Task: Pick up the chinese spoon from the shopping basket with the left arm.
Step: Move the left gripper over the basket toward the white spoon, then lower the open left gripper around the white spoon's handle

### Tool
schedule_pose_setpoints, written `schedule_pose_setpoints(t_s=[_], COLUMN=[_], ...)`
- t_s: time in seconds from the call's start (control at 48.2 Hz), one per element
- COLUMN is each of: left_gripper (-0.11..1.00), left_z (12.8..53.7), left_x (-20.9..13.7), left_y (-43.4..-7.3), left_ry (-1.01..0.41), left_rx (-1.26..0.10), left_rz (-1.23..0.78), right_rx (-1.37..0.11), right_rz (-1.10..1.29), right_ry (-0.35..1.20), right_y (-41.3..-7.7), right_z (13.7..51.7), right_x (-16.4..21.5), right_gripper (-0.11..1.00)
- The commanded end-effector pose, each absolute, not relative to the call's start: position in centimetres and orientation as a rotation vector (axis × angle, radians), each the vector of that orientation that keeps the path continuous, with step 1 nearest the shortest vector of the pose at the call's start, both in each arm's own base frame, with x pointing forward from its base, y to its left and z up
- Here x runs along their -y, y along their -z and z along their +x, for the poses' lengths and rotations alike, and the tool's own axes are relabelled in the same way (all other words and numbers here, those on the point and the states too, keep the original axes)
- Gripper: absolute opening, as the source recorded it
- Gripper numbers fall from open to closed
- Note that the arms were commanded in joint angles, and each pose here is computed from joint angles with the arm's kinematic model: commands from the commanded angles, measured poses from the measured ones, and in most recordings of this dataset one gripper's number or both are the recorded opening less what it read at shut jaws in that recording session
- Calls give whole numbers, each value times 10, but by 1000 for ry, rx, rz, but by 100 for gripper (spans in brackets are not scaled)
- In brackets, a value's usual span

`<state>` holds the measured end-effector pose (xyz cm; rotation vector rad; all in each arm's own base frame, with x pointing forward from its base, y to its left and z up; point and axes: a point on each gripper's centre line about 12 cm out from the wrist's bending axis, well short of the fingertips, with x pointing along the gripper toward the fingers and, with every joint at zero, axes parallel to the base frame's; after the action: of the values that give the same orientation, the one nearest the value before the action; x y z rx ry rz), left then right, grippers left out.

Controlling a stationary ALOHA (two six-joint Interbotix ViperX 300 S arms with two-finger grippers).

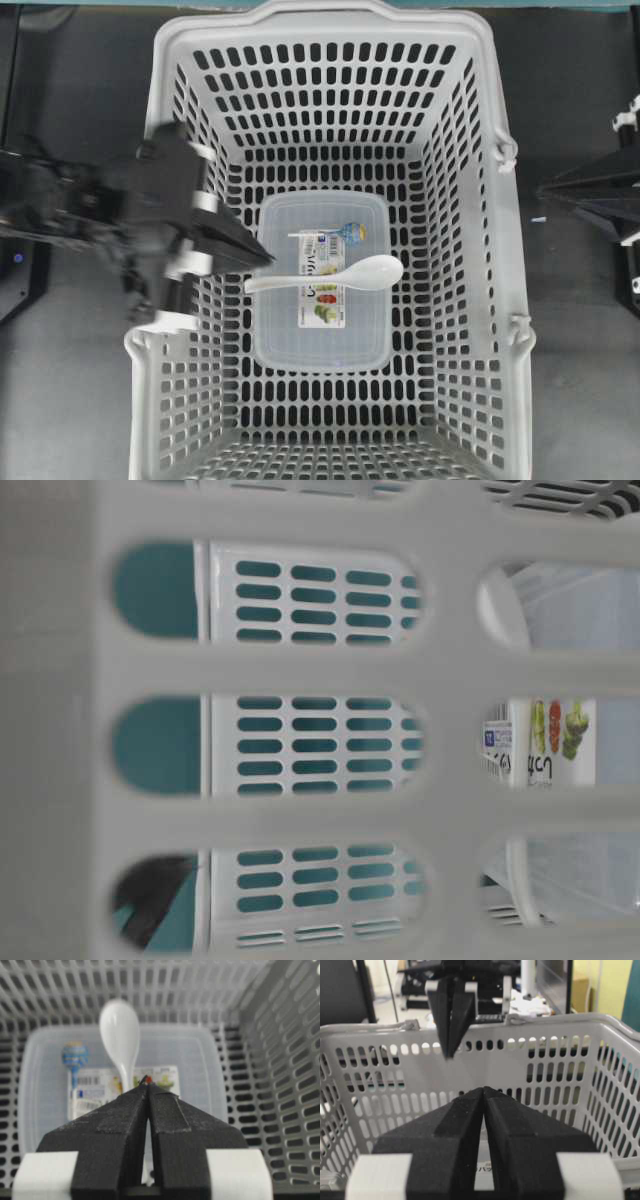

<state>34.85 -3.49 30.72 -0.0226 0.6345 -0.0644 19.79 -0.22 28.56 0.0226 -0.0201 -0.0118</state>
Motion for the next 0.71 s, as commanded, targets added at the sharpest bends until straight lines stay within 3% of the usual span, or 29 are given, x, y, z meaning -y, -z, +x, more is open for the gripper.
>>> schedule_pose_setpoints(t_s=[0.0, 0.291, 0.436, 0.602, 0.685], left_gripper=[0, 0, 2, 46, 70], left_z=[362, 386, 388, 394, 401], left_x=[39, 46, 47, 46, 45], left_y=[-315, -287, -276, -265, -256], left_ry=[69, 77, 70, 54, 48], left_rx=[-662, -782, -841, -926, -967], left_rz=[-16, 9, 4, 0, 2], right_rx=[28, 19, 19, 18, 16], right_rz=[30, 38, 77, 87, 85], right_ry=[15, 42, 55, 55, 55], right_y=[-289, -288, -287, -286, -286], right_z=[199, 197, 197, 197, 197], right_x=[3, 8, 11, 11, 11], right_gripper=[0, 2, 21, 58, 72])
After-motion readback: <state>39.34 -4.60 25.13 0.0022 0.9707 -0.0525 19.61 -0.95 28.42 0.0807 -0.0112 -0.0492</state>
